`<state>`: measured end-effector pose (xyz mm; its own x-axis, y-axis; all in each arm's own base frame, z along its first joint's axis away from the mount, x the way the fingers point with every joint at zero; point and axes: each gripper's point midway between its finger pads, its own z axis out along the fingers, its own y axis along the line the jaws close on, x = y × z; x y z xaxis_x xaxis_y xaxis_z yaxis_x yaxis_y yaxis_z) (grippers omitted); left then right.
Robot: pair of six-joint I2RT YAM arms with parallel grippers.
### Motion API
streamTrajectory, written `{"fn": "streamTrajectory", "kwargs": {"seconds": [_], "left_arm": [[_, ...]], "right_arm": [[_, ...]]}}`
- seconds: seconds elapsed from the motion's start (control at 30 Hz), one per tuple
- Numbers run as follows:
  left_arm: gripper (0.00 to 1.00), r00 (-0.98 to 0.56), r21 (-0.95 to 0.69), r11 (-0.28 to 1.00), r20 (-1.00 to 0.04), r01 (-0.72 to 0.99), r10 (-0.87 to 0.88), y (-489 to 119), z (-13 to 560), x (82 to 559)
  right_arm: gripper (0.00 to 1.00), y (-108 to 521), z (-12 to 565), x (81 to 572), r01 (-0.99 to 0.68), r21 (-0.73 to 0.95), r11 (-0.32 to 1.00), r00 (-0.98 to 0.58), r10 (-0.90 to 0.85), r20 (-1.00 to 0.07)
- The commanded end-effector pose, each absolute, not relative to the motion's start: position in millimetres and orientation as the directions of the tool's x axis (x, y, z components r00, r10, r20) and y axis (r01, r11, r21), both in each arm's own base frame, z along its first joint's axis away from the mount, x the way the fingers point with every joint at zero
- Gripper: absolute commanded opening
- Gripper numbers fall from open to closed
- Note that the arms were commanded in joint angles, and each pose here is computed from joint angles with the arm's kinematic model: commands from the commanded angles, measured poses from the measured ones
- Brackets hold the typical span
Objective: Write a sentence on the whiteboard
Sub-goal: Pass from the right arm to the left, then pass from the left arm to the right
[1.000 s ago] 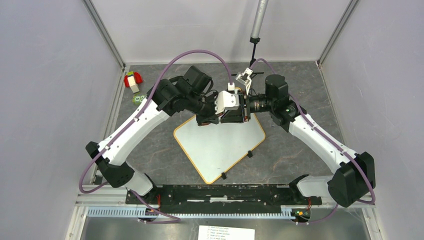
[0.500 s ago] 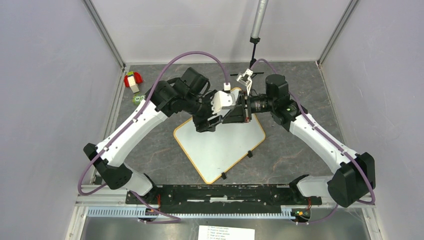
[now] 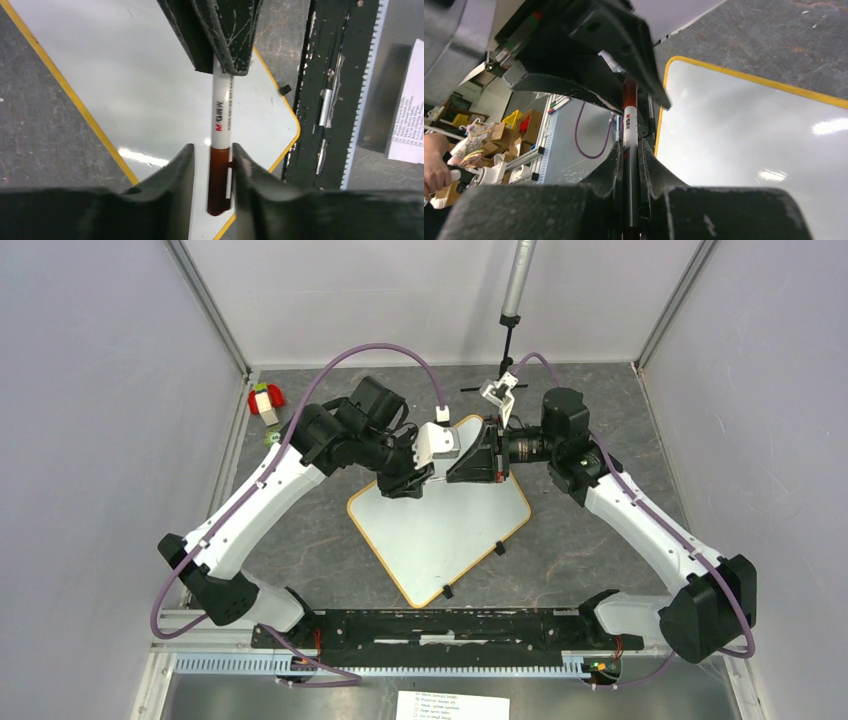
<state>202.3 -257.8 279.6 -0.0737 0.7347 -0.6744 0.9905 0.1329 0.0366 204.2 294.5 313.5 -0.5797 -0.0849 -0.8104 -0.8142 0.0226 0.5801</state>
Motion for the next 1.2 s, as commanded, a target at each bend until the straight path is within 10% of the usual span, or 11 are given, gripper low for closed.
{"fn": "streamTrajectory", "kwargs": {"seconds": [0.0,0.27,1.17], "left_arm": [[0.29,-0.03,0.045,0.088,-0.711,0.995,0.702,-267.5,290.1,201.3],[0.03,-0.022,0.015,0.049,-0.727,0.999,0.687,-276.4,292.1,197.9],[0.02,-0.037,-0.047,0.005,-0.701,0.999,0.712,-281.9,285.0,188.2]], "right_arm": [[0.0,292.8,327.2,191.8,-0.836,0.546,-0.042,-0.543,-0.073,-0.837],[0.19,293.9,319.2,196.1,-0.844,0.536,-0.014,-0.533,-0.079,-0.842],[0.4,301.2,320.5,192.8,-0.846,0.533,-0.019,-0.528,-0.108,-0.842]]}}
